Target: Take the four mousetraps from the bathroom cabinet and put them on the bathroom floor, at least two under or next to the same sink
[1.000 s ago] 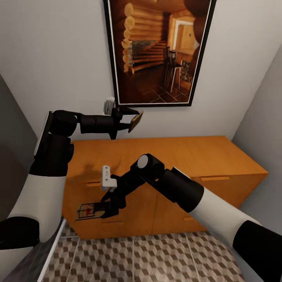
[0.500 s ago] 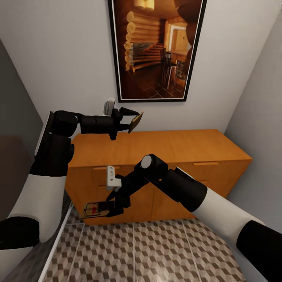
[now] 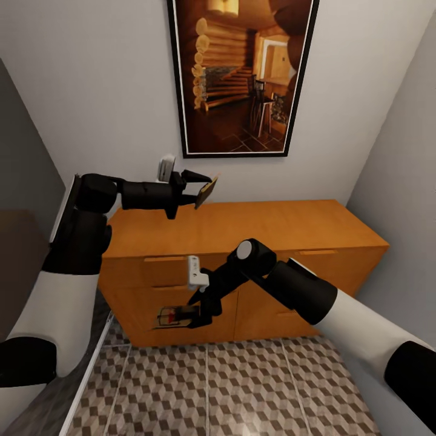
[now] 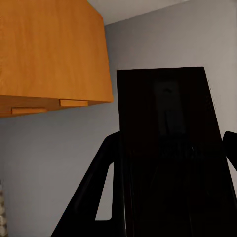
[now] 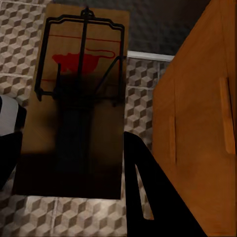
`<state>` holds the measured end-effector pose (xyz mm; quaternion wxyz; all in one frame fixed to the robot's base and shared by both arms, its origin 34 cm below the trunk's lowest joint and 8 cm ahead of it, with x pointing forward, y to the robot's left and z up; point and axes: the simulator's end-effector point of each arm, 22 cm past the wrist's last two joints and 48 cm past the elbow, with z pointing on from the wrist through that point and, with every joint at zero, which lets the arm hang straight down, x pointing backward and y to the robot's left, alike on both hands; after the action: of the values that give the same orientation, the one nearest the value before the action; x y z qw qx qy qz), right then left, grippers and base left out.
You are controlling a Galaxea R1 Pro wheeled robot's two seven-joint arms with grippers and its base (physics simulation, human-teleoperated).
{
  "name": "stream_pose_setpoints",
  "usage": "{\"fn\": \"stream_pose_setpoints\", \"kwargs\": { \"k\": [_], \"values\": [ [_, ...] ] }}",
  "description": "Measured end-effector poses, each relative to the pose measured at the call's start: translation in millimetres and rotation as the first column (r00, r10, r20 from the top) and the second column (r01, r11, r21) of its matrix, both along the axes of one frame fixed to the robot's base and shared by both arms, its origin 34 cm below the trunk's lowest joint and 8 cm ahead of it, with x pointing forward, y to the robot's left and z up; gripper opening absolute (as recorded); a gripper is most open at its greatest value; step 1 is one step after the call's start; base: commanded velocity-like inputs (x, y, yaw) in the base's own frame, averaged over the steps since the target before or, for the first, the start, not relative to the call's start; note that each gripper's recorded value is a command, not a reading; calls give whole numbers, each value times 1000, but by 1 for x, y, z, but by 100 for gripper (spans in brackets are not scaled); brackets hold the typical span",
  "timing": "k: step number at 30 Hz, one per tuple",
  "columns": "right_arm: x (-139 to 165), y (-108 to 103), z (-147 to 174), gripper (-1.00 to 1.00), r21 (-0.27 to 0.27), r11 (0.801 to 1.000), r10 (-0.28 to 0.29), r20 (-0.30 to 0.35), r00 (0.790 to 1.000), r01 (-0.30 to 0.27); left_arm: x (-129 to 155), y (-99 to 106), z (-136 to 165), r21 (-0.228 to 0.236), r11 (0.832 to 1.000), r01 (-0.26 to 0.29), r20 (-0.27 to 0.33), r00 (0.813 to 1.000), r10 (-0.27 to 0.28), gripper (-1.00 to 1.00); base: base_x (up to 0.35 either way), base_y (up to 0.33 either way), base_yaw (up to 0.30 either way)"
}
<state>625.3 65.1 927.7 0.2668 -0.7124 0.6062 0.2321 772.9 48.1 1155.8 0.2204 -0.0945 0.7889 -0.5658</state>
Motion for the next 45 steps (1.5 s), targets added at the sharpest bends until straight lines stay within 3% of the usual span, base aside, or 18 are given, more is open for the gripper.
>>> {"fn": "stream_pose_setpoints", "kwargs": {
  "k": [9, 11, 20, 26, 37, 45],
  "values": [
    [10, -22, -10, -100, -28, 999, -34, -3, 999, 34, -10, -3, -25, 73, 996, 53, 15, 998, -54, -100, 0, 0, 0],
    [11, -24, -10, -100, -31, 999, -37, -3, 999, 37, -11, 0, -34, 111, 992, 58, 13, 998, -60, -100, 0, 0, 0],
    [16, -36, -15, -100, -46, 997, -55, -4, 998, 55, -24, -14, -58, 203, 972, 121, 8, 992, -125, -100, 0, 0, 0],
    [17, -39, -16, -100, -50, 997, -59, -3, 998, 59, -27, -15, -61, 218, 966, 137, 16, 989, -144, -100, -49, 0, 0],
    [17, -40, -19, -100, -53, 997, -59, -6, 998, 59, -26, -16, -66, 220, 965, 141, 4, 989, -145, -100, -314, 0, 0],
    [18, -42, -24, -100, -61, 996, -65, -12, 998, 64, -37, -31, -94, 286, 938, 195, -41, 981, -191, -100, -270, 0, 0]
  ]
}}
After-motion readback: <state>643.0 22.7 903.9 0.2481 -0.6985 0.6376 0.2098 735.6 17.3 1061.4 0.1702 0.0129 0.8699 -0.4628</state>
